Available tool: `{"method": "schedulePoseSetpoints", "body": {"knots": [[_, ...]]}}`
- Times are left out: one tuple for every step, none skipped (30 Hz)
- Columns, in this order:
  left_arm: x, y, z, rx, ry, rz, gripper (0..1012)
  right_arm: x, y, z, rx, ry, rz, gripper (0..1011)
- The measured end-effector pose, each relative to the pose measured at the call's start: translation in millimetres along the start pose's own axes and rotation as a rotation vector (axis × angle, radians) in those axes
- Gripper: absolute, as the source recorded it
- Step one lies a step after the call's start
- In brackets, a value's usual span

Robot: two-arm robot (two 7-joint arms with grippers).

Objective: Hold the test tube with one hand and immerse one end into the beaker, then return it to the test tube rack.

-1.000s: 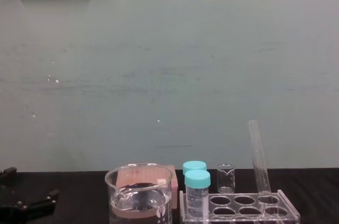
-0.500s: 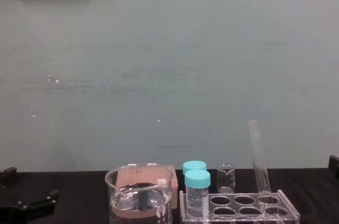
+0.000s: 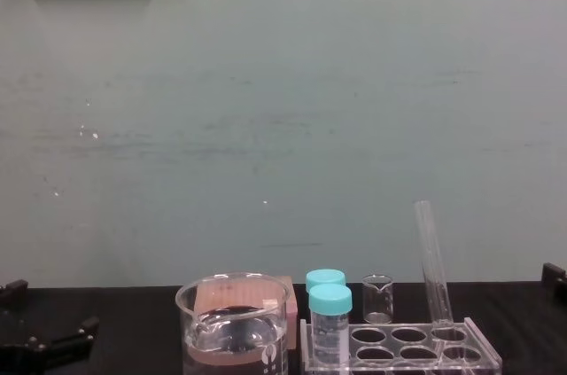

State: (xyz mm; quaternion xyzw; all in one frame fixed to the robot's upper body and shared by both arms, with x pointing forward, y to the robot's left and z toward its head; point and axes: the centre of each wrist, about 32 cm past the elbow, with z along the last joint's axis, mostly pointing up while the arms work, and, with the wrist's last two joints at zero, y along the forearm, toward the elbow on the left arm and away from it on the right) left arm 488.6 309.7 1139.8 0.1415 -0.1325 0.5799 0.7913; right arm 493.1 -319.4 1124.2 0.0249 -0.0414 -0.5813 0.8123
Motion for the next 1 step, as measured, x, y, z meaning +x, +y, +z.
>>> {"method": "schedulePoseSetpoints", "body": {"knots": [[0.0,0.0,0.0,0.0,0.0,0.0,1000,0.0,0.0,0.0,0.0,0.0,0.0,1003]]}}
